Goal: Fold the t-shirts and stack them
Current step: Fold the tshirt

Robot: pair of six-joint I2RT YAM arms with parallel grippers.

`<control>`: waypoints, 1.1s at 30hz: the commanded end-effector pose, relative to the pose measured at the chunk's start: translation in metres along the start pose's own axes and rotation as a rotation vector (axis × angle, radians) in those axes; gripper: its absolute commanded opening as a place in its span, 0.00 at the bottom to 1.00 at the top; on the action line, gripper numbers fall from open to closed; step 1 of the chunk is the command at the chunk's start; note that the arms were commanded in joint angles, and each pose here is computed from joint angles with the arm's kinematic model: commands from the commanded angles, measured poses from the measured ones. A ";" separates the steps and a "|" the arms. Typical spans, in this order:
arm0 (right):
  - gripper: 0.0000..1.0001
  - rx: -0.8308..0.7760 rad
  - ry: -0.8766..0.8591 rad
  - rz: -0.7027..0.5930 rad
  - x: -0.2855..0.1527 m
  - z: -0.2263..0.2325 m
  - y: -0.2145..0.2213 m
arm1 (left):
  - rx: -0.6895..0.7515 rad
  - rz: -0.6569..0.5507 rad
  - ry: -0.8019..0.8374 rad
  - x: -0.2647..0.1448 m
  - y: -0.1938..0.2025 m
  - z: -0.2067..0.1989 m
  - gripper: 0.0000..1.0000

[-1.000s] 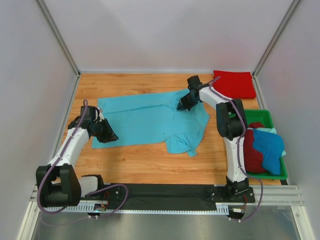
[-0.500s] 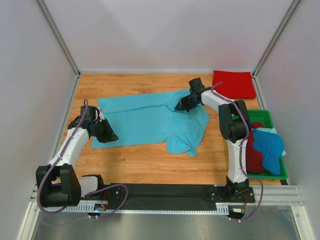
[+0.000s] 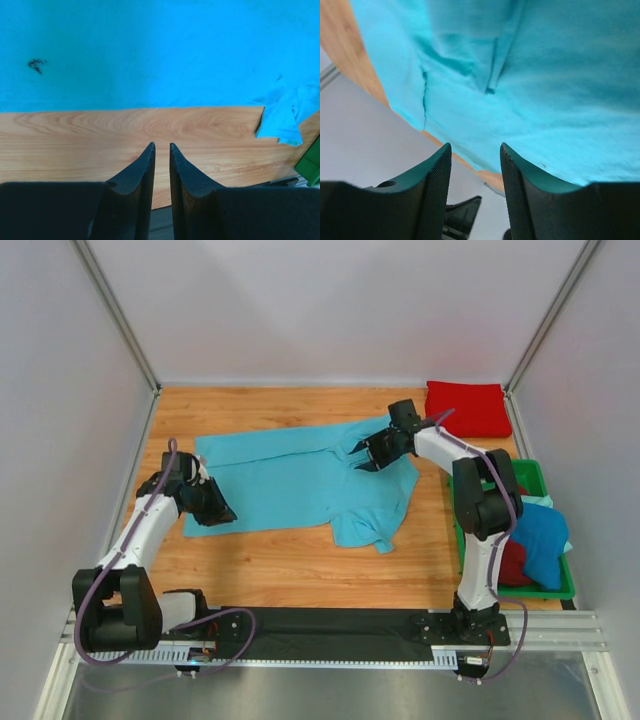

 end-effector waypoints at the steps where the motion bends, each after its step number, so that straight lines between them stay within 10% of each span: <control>1: 0.46 -0.198 -0.130 -0.103 -0.064 0.037 -0.007 | 0.021 -0.044 0.023 -0.003 -0.014 -0.006 0.25; 6: 0.44 -0.558 0.043 -0.371 -0.080 0.046 -0.061 | 0.005 -0.051 0.071 0.000 -0.020 -0.012 0.24; 20: 0.47 -0.801 -0.020 -0.193 -0.054 0.038 -0.118 | 0.121 -0.126 0.512 0.065 -0.055 -0.174 0.30; 33: 0.52 -0.790 -0.084 -0.124 -0.041 0.029 -0.129 | 0.018 -0.152 0.407 0.167 -0.081 -0.270 0.37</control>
Point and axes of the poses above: each gripper's point midway between its finger pads, its own x axis out along the fingers, its own z axis along the line the jaws close on, y = z × x, the point moved 8 cm from there along -x, back along the fingers, and after that the axes turned 7 degrees about x, right-handed, at the moved point
